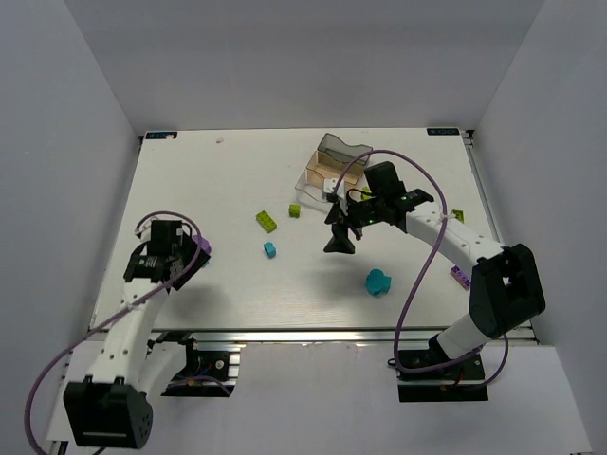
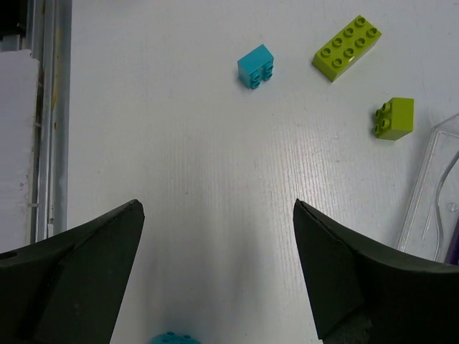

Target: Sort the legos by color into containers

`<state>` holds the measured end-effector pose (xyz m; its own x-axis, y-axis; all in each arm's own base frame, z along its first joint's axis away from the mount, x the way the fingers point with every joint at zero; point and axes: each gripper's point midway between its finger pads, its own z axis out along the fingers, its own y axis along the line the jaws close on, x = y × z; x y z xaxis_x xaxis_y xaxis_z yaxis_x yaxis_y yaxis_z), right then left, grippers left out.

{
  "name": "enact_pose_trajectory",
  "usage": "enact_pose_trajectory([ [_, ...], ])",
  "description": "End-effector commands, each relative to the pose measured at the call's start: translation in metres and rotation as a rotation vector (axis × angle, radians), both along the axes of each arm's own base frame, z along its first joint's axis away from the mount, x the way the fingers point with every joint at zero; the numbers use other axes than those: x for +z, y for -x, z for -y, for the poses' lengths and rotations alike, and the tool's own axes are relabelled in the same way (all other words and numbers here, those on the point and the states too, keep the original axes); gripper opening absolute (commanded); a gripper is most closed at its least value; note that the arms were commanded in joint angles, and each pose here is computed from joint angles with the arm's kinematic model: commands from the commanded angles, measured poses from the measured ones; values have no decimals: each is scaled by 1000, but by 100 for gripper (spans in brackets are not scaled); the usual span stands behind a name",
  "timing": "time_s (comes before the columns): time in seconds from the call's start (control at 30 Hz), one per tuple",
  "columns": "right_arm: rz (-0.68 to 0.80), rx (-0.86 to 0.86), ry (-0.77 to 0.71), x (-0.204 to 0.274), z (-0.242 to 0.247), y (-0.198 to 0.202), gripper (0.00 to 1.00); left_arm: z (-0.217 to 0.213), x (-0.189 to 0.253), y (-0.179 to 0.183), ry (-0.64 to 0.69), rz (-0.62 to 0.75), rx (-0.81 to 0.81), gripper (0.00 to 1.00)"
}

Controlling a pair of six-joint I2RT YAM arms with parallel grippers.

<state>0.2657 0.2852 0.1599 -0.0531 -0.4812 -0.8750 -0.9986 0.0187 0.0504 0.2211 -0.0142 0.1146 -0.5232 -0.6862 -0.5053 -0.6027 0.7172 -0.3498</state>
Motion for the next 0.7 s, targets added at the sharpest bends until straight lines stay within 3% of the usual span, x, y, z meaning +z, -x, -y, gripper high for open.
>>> enact_pose_trajectory([
  [0.0,57,-10,-39,20,-2,-6,89,-6,-4,-16,-58,-47,-19,73],
  [0.33,65,-21,-41,20,-2,-8,89,-1,-26,-68,-90,-98,-120,69],
  [0.5,61,-24,-37,16,-1,-7,89,-3,-45,-80,-117,-165,-154,58],
  [0.67,61,-31,-32,15,-1,-8,89,-6,-52,-84,-135,-198,-158,54],
])
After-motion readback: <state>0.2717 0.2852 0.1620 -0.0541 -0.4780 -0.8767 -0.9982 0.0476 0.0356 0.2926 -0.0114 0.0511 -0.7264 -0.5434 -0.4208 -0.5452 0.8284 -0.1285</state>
